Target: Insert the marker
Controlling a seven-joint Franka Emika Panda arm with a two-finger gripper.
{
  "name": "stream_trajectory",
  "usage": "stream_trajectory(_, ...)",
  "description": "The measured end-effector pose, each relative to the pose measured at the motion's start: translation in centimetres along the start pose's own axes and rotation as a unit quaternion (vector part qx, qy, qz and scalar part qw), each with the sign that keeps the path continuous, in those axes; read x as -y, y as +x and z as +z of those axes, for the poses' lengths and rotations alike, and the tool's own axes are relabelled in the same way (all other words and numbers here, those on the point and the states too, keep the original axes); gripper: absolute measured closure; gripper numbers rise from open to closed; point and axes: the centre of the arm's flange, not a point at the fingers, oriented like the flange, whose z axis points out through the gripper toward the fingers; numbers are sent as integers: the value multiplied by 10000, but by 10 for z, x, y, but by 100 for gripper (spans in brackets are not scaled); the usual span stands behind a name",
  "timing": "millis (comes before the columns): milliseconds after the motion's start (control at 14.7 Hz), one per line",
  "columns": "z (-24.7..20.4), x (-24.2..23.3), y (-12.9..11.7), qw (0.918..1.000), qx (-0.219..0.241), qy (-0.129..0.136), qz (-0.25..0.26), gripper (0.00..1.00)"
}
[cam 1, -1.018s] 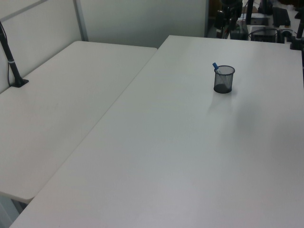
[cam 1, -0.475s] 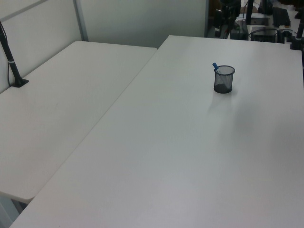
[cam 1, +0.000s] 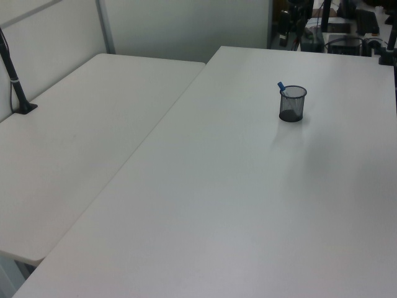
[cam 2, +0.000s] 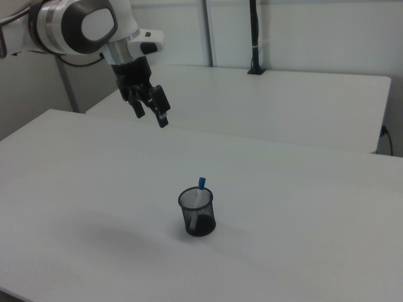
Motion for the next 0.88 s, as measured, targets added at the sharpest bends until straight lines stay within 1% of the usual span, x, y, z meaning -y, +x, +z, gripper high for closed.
stream_trajectory(204,-1,7,-1,9999,-27,-96,-101,0)
stream_trajectory(475,-1,13,-2,9997,-33,-106,-197,0)
stream_trajectory(882,-1,13,-2,9980,-28,-106,-617,0)
